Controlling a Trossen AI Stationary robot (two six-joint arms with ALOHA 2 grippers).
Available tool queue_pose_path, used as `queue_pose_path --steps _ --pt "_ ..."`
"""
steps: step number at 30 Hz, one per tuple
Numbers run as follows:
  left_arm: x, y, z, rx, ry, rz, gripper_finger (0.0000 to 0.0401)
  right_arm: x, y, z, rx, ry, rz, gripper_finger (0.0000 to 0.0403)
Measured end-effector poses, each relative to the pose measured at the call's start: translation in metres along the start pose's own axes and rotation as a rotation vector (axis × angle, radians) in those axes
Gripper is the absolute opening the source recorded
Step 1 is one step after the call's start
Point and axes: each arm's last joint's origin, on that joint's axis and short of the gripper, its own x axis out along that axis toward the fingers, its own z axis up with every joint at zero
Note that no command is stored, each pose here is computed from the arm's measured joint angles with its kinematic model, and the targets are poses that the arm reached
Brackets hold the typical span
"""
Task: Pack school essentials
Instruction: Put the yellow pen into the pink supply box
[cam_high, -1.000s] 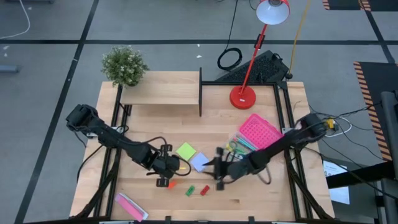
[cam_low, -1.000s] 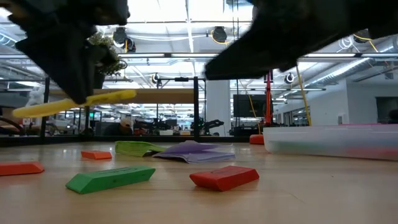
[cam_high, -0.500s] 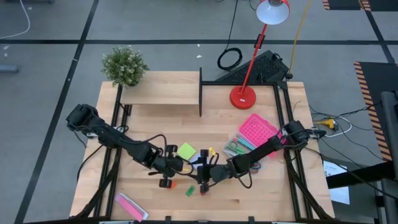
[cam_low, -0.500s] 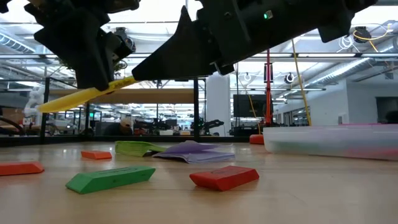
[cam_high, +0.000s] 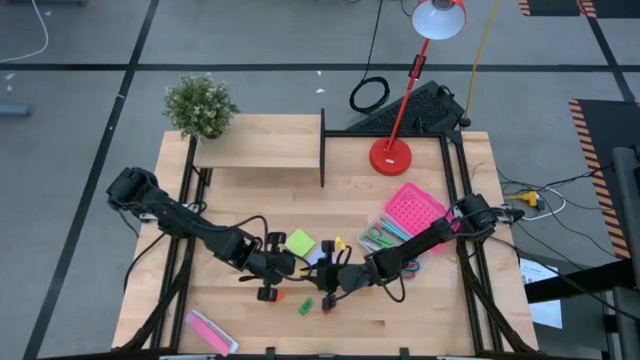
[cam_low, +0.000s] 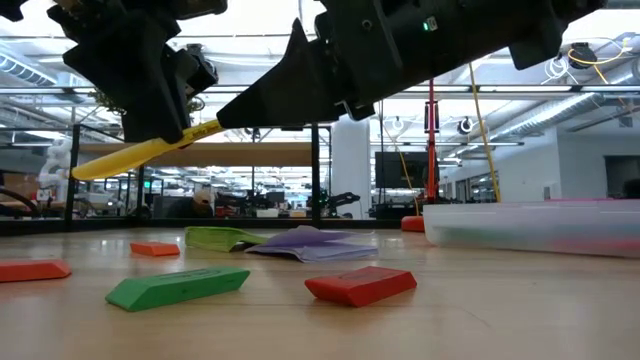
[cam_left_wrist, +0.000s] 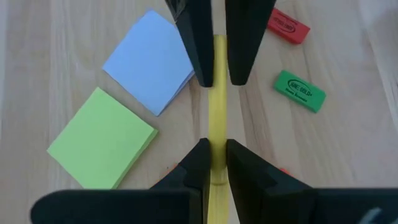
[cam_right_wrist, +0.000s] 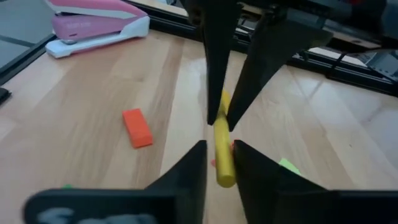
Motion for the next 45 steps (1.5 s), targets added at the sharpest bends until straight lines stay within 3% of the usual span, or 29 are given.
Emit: queue_pose_path --steps 5,9,14,19,23,32,40,45 --pt "0.000 0.000 0.000 -0.001 -0.004 -0.002 0.0049 0.000 0.000 0.000 -0.002 0.004 0.010 0.0025" --pt "0.000 -0.001 0.002 -0.014 -0.024 -0.007 0.0058 -0.002 0.000 0.001 -0.009 0.015 0.013 0.0022" --pt "-0.001 -0.003 0.006 -0.023 -0.080 0.047 0.0124 -0.008 0.002 0.001 -0.002 0.069 0.029 0.0038" --pt "-0.003 -0.007 0.008 -0.019 -0.143 0.119 0.0202 -0.021 0.004 0.004 0.016 0.141 0.044 0.0028" --pt "-0.005 -0.011 0.006 -0.034 -0.156 0.145 0.0237 -0.039 0.007 0.012 0.051 0.202 0.058 0.0026" --pt "-0.012 -0.037 -0.003 -0.007 -0.211 0.196 0.0229 -0.105 0.009 0.044 0.154 0.291 0.091 0.0030" --pt "-0.017 -0.058 -0.002 -0.051 -0.337 0.186 0.0214 -0.175 0.003 0.067 0.210 0.262 -0.004 0.0031" --pt "-0.020 -0.069 -0.001 -0.045 -0.386 0.143 0.0214 -0.214 -0.002 0.068 0.247 0.260 -0.078 0.0030"
